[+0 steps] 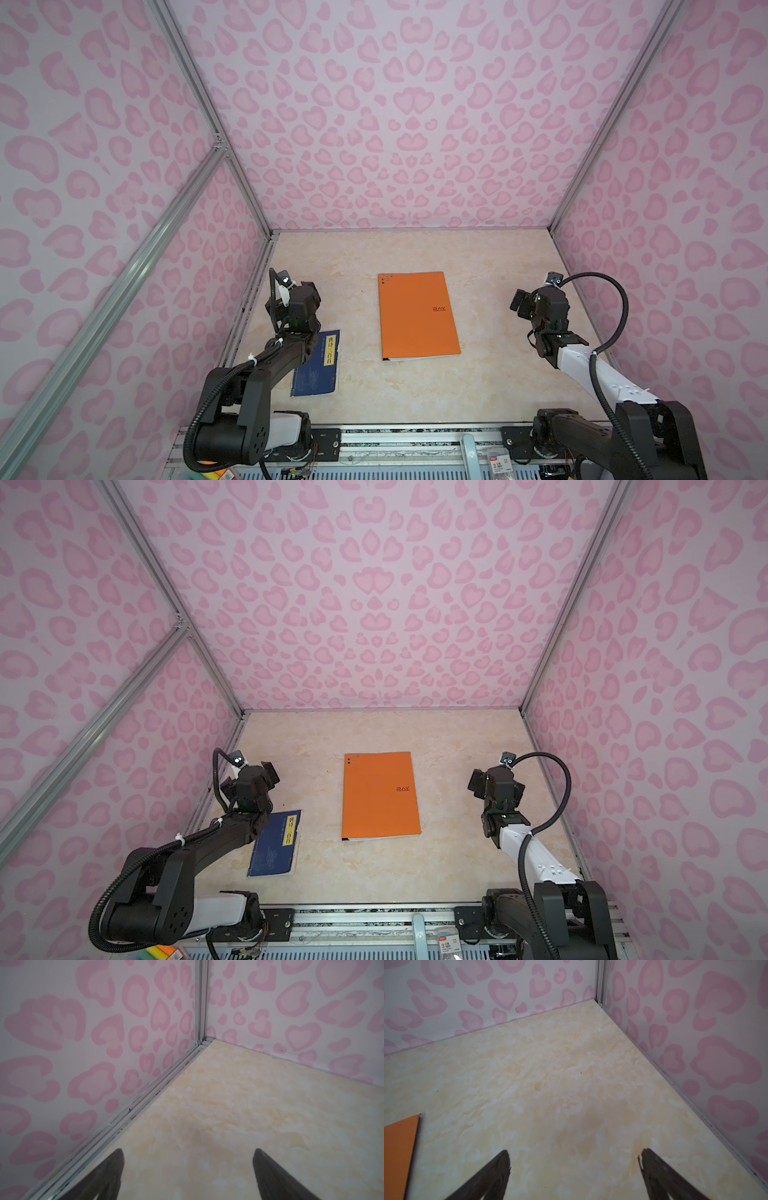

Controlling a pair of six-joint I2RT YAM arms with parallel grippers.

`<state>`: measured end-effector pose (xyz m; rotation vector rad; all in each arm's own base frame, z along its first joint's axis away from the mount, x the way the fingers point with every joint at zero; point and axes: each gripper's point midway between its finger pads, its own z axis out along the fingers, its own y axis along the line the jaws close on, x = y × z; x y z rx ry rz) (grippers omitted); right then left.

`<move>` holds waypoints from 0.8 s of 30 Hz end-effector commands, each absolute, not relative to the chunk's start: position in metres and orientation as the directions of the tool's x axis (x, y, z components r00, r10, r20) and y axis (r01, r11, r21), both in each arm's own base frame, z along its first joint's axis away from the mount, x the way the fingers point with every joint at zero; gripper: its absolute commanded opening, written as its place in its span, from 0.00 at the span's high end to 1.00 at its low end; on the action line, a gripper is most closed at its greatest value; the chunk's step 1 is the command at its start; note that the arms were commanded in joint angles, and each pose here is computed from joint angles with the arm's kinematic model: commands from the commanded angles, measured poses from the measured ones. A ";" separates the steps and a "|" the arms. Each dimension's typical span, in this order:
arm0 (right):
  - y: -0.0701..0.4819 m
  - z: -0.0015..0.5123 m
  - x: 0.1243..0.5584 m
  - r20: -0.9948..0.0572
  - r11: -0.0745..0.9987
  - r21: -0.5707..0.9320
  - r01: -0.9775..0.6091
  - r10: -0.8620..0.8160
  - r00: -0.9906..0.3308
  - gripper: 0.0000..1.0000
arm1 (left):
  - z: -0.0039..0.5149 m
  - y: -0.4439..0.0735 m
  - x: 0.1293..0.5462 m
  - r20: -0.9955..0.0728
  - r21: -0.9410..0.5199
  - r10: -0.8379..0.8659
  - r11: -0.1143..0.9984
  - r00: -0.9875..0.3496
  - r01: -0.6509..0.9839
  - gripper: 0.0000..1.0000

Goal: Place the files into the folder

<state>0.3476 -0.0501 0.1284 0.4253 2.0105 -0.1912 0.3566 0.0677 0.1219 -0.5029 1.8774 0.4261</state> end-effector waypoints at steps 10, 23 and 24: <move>-0.057 0.127 0.364 -0.974 0.949 0.049 0.312 0.115 -0.197 0.01 | 0.121 0.043 0.375 -0.972 -0.024 -0.093 0.953 -0.216 -0.301 0.02; -0.024 0.094 0.394 -0.947 0.993 -0.009 0.117 0.029 -0.321 0.00 | 0.117 0.047 0.380 -0.970 -0.034 -0.103 0.954 -0.219 -0.299 0.02; -0.024 0.096 0.393 -0.955 0.993 -0.002 0.119 0.033 -0.293 0.00 | 0.117 0.047 0.380 -0.971 -0.028 -0.098 0.953 -0.219 -0.302 0.02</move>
